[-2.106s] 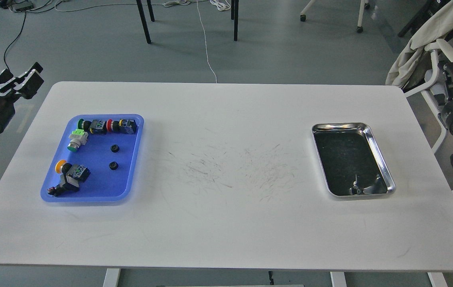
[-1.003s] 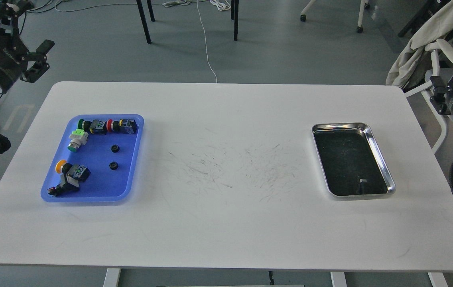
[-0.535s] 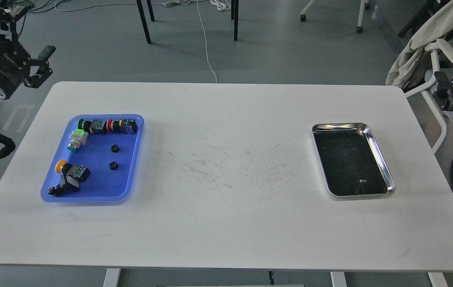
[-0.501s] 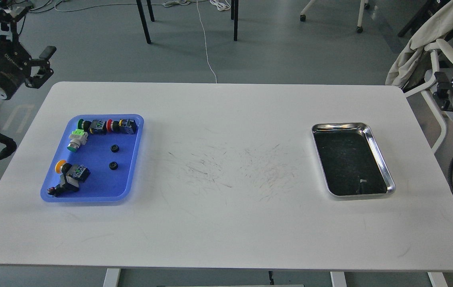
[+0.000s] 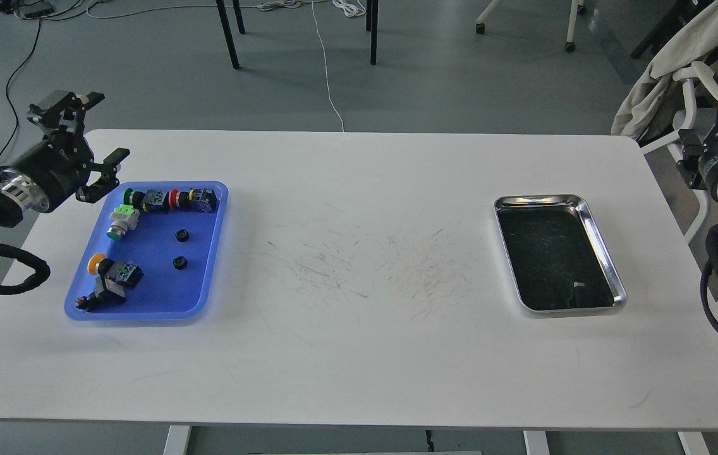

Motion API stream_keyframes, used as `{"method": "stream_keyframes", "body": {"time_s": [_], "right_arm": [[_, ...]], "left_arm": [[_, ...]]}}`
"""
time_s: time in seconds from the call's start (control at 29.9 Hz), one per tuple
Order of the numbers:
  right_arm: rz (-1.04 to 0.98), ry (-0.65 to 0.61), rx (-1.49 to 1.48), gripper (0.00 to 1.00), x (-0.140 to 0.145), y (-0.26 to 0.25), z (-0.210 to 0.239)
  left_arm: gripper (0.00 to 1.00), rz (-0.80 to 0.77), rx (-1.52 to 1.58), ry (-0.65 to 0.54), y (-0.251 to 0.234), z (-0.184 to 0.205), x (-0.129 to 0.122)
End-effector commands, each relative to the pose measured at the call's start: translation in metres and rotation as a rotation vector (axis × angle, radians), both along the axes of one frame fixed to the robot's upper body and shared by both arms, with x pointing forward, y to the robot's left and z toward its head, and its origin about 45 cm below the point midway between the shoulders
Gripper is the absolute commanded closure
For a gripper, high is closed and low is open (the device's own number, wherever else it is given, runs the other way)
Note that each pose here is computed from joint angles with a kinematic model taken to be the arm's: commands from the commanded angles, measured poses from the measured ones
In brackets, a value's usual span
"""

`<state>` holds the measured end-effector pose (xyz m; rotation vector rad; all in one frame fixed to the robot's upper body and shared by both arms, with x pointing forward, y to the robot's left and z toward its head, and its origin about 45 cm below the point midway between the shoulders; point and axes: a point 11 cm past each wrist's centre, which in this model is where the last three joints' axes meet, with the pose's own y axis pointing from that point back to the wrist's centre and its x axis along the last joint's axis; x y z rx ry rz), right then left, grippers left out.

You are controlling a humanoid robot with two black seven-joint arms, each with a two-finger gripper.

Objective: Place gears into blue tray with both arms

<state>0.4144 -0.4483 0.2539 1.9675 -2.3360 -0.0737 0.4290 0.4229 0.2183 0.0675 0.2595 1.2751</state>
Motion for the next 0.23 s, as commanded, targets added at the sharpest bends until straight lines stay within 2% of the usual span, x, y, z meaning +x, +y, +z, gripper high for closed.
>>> {"method": "stream_keyframes", "body": {"time_s": [0.0, 0.2], "right_arm": [[0.011, 0.003, -0.005, 0.03, -0.0008, 0.004, -0.0009], [0.007, 0.004, -0.024, 0.03, -0.0038, 0.0048, -0.0033]], "left_arm": [[0.01, 0.011, 0.001, 0.001, 0.004, 0.0014, -0.0001], [0.01, 0.009, 0.006, 0.003, 0.0046, 0.0032, 0.0007]]}}
